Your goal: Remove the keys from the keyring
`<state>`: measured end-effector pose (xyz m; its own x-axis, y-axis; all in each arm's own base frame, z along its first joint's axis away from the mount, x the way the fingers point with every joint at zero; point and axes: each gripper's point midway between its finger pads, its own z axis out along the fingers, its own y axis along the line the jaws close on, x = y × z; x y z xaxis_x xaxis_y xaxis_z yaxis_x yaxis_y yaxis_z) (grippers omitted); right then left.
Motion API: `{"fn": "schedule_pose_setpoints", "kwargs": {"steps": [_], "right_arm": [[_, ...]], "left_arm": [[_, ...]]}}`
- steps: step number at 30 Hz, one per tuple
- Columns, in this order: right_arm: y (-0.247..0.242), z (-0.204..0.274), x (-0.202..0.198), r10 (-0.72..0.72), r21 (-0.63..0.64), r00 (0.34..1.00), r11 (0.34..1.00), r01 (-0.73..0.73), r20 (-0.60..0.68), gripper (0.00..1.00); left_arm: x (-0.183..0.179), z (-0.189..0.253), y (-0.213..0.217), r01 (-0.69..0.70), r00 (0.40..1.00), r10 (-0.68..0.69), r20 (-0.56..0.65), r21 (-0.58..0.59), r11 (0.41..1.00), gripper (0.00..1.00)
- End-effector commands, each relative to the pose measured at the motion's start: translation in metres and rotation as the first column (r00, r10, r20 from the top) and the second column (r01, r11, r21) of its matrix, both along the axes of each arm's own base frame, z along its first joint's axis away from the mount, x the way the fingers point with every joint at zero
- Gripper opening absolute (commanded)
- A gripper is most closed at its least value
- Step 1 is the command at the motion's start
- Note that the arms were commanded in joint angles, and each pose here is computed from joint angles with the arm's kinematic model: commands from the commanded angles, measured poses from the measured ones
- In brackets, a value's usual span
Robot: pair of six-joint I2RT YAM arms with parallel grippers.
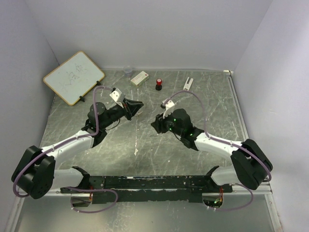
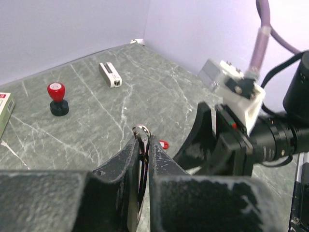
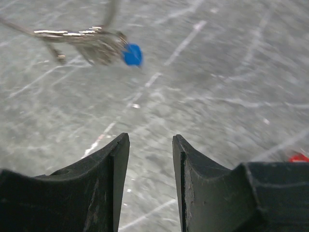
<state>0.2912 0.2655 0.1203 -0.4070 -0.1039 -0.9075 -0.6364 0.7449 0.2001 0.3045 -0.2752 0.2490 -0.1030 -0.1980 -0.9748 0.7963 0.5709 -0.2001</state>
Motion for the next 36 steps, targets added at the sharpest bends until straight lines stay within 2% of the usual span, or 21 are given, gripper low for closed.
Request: {"fn": "schedule_pose_setpoints", "kwargs": {"steps": [1, 16, 36], "right_arm": [[0.034, 0.021, -0.012, 0.109, 0.054, 0.986, 0.992, -0.117, 0.129, 0.41], [0.055, 0.038, -0.012, 0.136, 0.105, 0.968, 0.981, -0.161, 0.210, 0.41], [0.074, 0.039, -0.006, 0.147, 0.131, 0.961, 0.975, -0.181, 0.235, 0.39]], "left_arm": [[-0.007, 0.040, -0.001, 0.037, 0.998, -0.033, 0.061, -0.063, 0.997, 0.07], [-0.022, 0.067, 0.007, 0.042, 0.995, -0.032, 0.097, -0.108, 0.993, 0.07], [-0.025, 0.076, 0.013, 0.026, 0.993, -0.008, 0.121, -0.146, 0.989, 0.07]]}}
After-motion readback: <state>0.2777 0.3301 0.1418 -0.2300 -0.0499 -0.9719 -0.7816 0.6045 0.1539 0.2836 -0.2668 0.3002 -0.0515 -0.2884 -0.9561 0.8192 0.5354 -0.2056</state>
